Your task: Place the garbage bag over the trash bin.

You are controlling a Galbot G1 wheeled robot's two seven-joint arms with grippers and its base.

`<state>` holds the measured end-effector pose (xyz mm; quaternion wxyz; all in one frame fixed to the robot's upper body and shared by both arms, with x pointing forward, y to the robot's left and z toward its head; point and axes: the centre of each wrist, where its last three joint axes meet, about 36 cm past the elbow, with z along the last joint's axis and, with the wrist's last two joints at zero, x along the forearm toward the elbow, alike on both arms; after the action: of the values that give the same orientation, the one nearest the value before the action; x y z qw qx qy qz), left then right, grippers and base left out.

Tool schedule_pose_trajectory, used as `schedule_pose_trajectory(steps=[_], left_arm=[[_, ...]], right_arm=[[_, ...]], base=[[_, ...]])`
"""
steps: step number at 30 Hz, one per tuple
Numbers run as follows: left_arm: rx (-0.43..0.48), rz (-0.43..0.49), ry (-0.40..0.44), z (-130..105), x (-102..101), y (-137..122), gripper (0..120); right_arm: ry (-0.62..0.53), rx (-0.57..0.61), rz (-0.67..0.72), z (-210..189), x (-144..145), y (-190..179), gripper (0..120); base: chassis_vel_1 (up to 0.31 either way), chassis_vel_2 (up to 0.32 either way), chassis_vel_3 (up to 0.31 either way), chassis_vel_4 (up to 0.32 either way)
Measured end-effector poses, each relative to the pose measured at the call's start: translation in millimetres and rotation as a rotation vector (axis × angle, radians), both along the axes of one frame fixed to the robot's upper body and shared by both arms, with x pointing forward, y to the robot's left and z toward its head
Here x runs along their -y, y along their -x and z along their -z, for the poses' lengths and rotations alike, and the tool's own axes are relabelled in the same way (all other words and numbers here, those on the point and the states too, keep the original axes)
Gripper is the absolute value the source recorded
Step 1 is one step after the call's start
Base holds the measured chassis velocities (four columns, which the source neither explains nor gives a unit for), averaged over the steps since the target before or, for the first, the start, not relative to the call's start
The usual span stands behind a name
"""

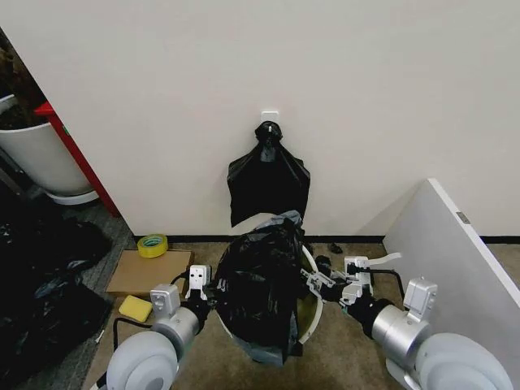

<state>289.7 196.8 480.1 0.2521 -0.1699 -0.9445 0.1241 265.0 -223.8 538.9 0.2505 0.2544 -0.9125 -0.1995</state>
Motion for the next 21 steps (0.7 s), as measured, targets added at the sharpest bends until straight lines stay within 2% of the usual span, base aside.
schedule_pose_trajectory(steps=[5, 11, 14, 17, 21], left_arm=[[0.000, 0.001, -0.001, 0.0, 0.1, 0.0, 0], [-0.005, 0.004, 0.002, 2.0, 0.8, -0.6, 0], [-0.008, 0.005, 0.001, 3.0, 0.9, -0.6, 0], [-0.023, 0.017, 0.002, 3.2, 1.9, -0.2, 0], [-0.038, 0.019, -0.001, 3.0, 2.2, -1.0, 0]], right_arm=[[-0.008, 0.010, -0.018, 0.4, -0.1, 0.5, 10], [0.022, 0.066, -0.013, 1.2, -0.2, 1.2, 6], [0.036, 0.095, -0.012, 1.1, -0.2, 1.2, 11], [0.076, 0.158, -0.023, 0.9, -0.1, 1.5, 26], [0.095, 0.187, -0.037, 1.6, 0.3, 2.4, 38]], base=[[0.000, 0.000, 0.000, 0.000], [0.000, 0.000, 0.000, 0.000], [0.000, 0.000, 0.000, 0.000], [0.000, 0.000, 0.000, 0.000], [0.000, 0.000, 0.000, 0.000]])
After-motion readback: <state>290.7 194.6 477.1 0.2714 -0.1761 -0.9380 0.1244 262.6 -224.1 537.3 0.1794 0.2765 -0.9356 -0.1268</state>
